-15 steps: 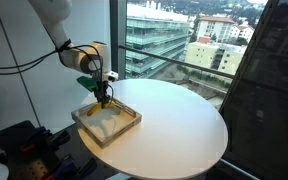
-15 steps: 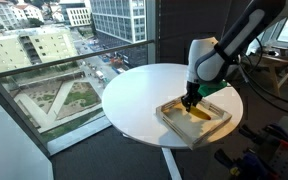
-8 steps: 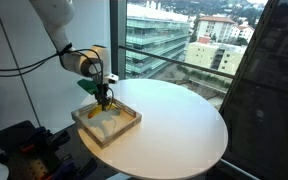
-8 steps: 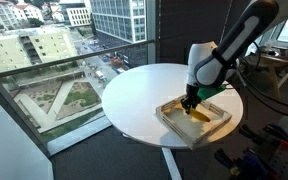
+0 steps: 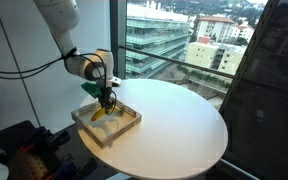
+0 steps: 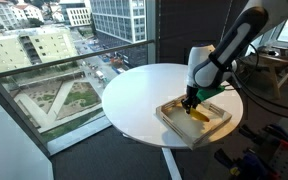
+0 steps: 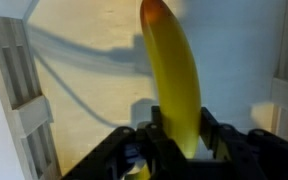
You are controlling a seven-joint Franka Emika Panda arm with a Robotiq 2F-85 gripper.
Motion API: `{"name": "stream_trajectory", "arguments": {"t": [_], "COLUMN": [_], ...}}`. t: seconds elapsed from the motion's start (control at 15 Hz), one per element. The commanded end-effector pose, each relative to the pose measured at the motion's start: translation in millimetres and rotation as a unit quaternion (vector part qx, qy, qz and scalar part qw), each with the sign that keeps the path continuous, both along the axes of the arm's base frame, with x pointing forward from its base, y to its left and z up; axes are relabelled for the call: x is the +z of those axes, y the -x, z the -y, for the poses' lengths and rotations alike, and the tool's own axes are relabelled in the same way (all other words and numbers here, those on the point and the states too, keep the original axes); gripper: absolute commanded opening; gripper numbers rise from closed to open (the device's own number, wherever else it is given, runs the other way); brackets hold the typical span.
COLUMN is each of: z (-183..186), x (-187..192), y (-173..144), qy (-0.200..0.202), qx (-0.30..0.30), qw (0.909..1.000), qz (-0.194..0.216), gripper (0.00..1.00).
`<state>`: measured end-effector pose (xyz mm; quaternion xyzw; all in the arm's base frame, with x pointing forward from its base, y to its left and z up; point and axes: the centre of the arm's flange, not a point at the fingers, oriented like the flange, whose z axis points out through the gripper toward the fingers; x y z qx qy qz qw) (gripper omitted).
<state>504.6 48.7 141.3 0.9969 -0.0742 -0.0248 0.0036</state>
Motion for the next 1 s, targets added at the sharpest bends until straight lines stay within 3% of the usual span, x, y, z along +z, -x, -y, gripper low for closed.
{"name": "stream_trajectory", "arguments": {"t": [0.0, 0.07, 0.2, 0.47, 0.93], "z": [0.8, 1.0, 1.2, 0.8, 1.3], "x": [-5.7, -7.0, -9.9, -13.4, -2.3], "y": [-8.0, -8.0, -8.4, -6.8, -2.8], "qy": [0.003, 0.003, 0.003, 0.002, 0.000], "qx": [-0.011, -0.011, -0.010, -0.009, -0.004], "qw": [0.9999, 0.9999, 0.9999, 0.9999, 0.9999], "qz": [0.003, 0.002, 0.000, -0.005, -0.012], "gripper": [0.44, 0.66, 0.72, 0.99, 1.00]}}
